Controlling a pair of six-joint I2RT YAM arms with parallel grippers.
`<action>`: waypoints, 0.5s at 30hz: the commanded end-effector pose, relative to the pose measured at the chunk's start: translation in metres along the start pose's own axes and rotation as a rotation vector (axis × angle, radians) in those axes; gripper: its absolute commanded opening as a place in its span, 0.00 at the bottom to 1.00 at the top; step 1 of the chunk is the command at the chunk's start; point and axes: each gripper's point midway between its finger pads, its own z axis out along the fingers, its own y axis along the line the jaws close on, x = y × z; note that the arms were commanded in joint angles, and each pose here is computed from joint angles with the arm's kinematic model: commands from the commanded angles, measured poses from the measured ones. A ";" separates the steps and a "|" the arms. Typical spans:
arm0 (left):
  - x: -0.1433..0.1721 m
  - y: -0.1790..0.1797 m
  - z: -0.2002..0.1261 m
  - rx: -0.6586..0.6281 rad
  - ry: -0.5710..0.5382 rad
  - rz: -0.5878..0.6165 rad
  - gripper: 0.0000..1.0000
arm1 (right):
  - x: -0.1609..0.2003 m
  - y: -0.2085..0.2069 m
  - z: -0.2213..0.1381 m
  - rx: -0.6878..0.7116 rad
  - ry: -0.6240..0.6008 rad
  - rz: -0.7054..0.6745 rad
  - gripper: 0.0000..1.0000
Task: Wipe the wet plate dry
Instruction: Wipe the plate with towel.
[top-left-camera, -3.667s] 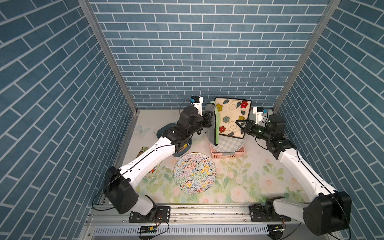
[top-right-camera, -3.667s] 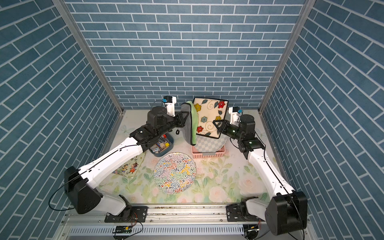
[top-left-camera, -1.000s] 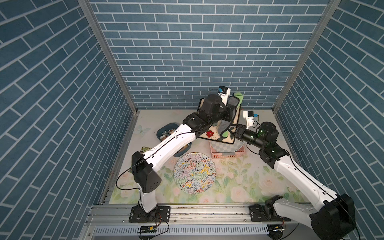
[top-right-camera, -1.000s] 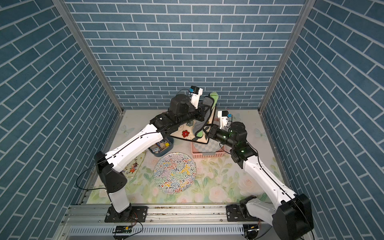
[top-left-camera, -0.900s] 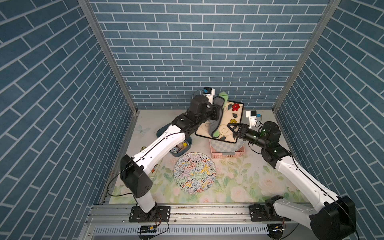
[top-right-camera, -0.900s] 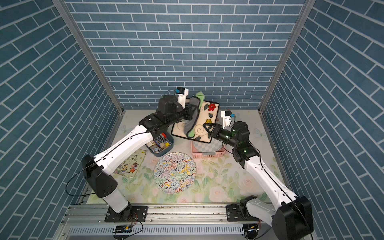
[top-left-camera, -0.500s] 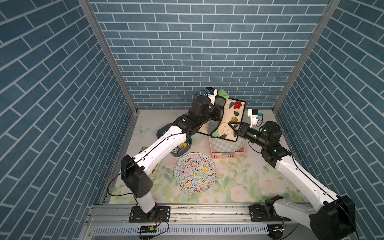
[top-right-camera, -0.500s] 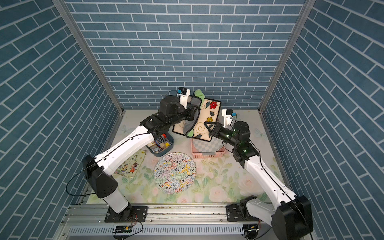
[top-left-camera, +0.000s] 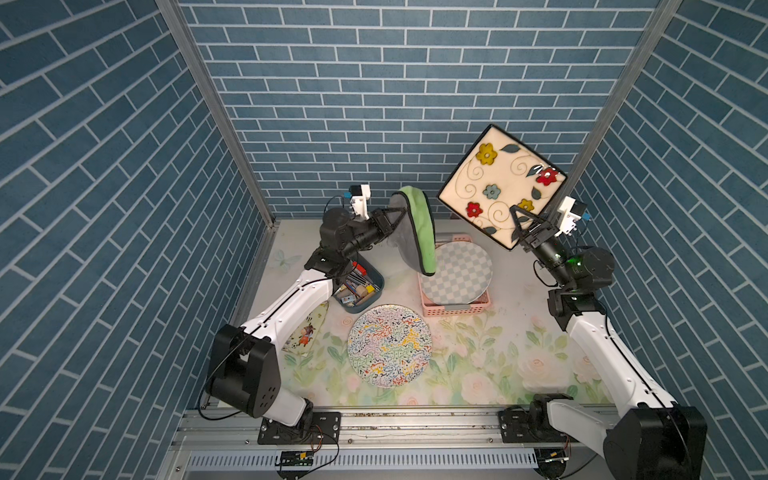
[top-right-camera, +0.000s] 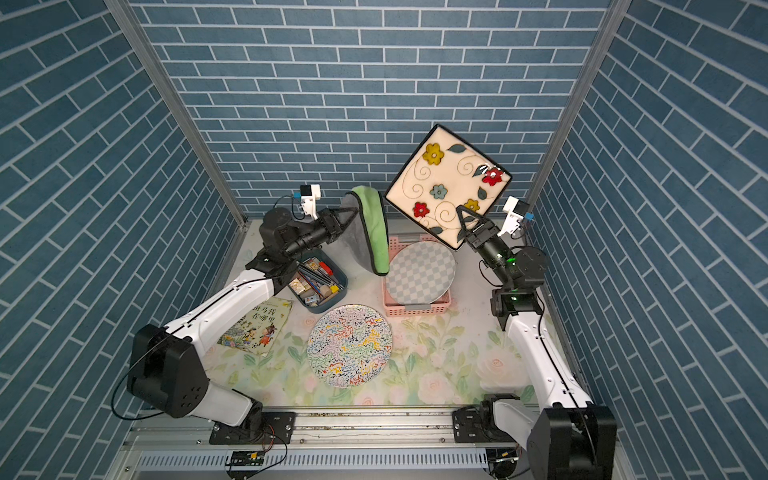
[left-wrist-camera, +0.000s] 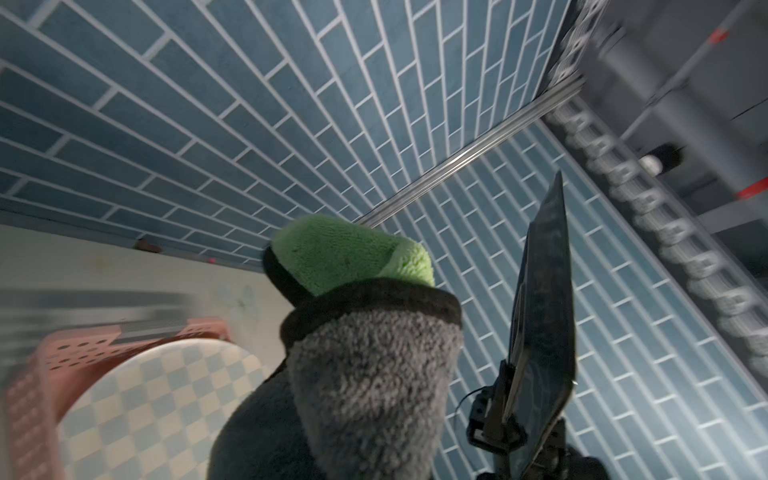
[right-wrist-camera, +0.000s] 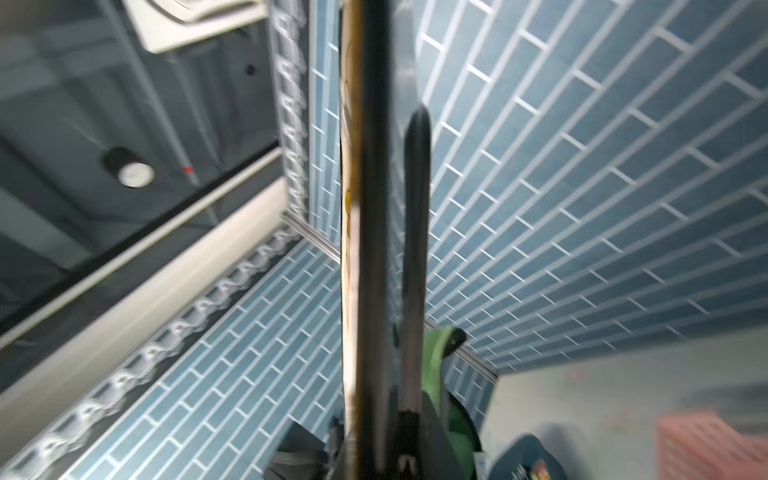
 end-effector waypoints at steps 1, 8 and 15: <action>-0.013 -0.153 -0.034 0.517 0.020 -0.004 0.00 | -0.011 0.130 -0.016 -0.463 -0.032 -0.122 0.00; -0.006 -0.220 -0.041 0.801 0.057 -0.099 0.00 | 0.022 0.131 0.002 -0.517 0.092 -0.064 0.00; 0.004 -0.238 -0.030 0.864 0.088 -0.143 0.00 | 0.077 0.151 0.009 -0.654 0.238 -0.024 0.00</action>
